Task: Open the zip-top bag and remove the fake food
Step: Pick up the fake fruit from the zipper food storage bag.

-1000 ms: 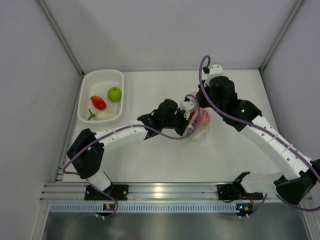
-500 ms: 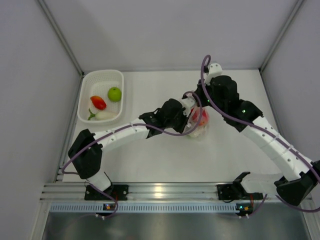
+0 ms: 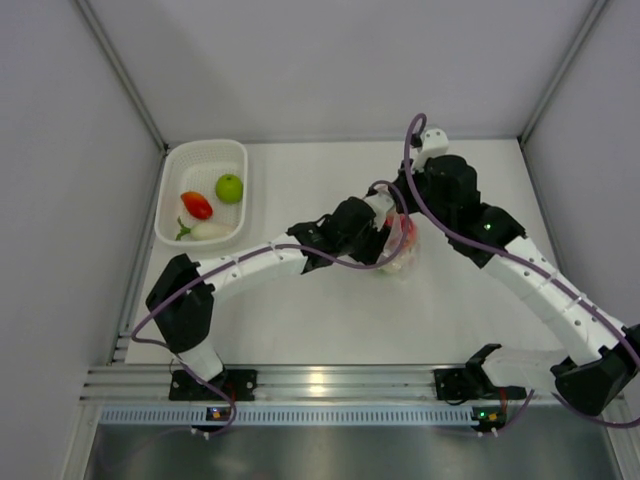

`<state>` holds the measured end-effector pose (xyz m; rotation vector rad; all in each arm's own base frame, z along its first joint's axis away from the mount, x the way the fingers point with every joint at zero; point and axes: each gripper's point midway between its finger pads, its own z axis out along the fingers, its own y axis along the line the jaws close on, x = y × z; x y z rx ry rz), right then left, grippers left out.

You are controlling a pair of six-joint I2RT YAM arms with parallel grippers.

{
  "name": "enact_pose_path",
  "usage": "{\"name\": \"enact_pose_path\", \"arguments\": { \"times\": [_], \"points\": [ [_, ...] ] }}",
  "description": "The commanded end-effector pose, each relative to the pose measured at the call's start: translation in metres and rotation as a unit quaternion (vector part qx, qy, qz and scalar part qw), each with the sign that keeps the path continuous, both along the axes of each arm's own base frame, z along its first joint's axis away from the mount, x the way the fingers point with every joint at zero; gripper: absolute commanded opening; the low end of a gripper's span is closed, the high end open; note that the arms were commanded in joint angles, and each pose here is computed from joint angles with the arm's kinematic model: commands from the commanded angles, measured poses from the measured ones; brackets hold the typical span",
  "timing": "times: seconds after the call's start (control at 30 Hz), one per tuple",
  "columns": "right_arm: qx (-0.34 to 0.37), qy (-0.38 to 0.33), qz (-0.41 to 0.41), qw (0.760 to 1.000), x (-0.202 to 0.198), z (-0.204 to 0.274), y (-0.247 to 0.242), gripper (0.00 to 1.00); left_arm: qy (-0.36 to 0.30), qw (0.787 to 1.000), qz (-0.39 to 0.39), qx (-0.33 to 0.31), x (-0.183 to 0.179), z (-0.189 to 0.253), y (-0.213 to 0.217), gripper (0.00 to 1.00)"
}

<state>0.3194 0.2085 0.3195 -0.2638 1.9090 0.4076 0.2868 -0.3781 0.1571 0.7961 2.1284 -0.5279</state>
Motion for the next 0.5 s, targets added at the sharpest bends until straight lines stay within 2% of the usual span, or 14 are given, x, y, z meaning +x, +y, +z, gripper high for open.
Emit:
{"name": "enact_pose_path", "arguments": {
  "times": [0.0,0.3,0.47],
  "points": [
    [0.025,-0.001,0.044,0.999,-0.019,0.008,0.012,0.0,-0.009,0.998,0.064,-0.017,0.023,0.013,0.003,0.68],
    [0.025,0.005,0.043,0.999,-0.017,0.001,0.013,0.0,-0.05,0.993,0.098,-0.05,0.034,0.061,0.008,0.68],
    [0.031,0.007,0.057,0.998,-0.022,0.003,0.017,0.0,-0.051,0.987,0.132,-0.071,0.042,0.072,0.008,0.7]
  ]
}}
